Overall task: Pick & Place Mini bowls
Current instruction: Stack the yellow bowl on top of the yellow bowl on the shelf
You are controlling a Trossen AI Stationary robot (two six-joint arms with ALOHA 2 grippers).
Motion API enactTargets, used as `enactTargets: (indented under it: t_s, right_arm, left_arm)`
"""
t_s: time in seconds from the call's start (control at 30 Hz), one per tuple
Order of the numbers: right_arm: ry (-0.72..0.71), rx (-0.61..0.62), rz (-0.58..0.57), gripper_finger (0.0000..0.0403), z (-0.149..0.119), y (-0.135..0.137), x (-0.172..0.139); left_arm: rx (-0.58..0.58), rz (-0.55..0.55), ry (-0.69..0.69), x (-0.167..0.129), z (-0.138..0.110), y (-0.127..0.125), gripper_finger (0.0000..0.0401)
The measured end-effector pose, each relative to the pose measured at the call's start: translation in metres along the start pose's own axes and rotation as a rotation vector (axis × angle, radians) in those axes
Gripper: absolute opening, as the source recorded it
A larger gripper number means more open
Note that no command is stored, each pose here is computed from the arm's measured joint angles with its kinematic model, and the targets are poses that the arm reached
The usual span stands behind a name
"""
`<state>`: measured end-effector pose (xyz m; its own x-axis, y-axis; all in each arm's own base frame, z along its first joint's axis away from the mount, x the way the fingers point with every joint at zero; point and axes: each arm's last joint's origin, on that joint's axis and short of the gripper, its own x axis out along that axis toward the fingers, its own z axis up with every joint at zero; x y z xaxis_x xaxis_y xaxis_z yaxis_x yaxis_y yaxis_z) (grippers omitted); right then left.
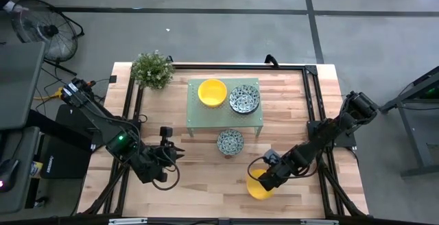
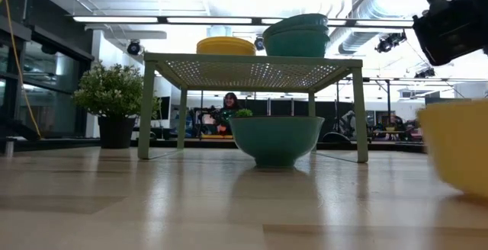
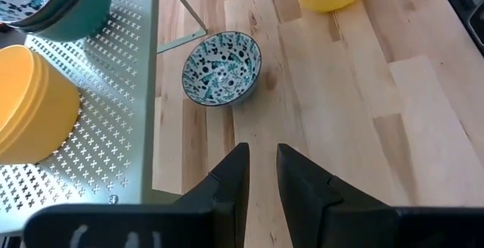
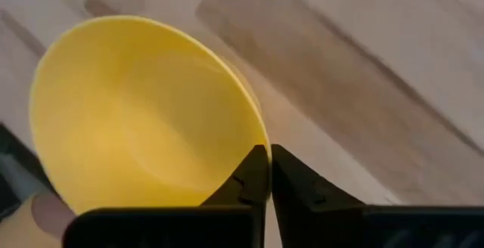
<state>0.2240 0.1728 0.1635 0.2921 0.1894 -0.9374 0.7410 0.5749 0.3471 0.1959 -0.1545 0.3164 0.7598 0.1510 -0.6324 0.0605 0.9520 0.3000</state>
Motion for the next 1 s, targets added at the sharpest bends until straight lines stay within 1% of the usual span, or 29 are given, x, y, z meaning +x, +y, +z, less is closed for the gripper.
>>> enactTargets:
  t_s: [0.13, 0.23, 0.37, 0.43, 0.57, 0.7, 0.83, 1.0]
  right_arm:
    - [0.061, -0.004, 0.007, 0.0002, 0.000, 0.001, 0.000]
    - [0.077, -0.008, 0.011, 0.0002, 0.002, 0.001, 0.000]
    - [0.079, -0.007, 0.028, 0.0001, 0.010, 0.006, -0.003]
    - [0.071, -0.015, 0.048, 0.0001, 0.017, 0.011, -0.007]
    - [0.049, -0.037, 0.083, 0.0001, 0.032, 0.025, -0.020]
    - [0.017, -0.048, 0.091, 0.0001, 0.048, 0.039, -0.040]
    - [-0.003, -0.057, 0.119, 0.0001, 0.059, 0.053, -0.060]
    - [0.011, -0.042, 0.114, 0.0000, 0.069, 0.058, -0.076]
  left_arm:
    - [0.000, -0.013, 0.004, 0.000, 0.000, 0.000, 0.0065]
    - [0.006, -0.033, 0.010, 0.000, 0.000, -0.001, 0.0065]
    - [0.069, -0.087, 0.009, 0.000, 0.001, -0.003, 0.0065]
    - [0.096, -0.097, -0.006, 0.000, 0.003, -0.003, 0.0065]
    - [0.206, -0.100, -0.053, 0.002, 0.008, -0.006, 0.0065]
    - [0.319, -0.092, -0.095, 0.009, 0.015, -0.005, 0.0065]
    - [0.426, -0.122, -0.126, 0.013, 0.020, 0.000, 0.0065]
    - [0.588, -0.139, -0.112, 0.036, 0.024, 0.004, 0.0065]
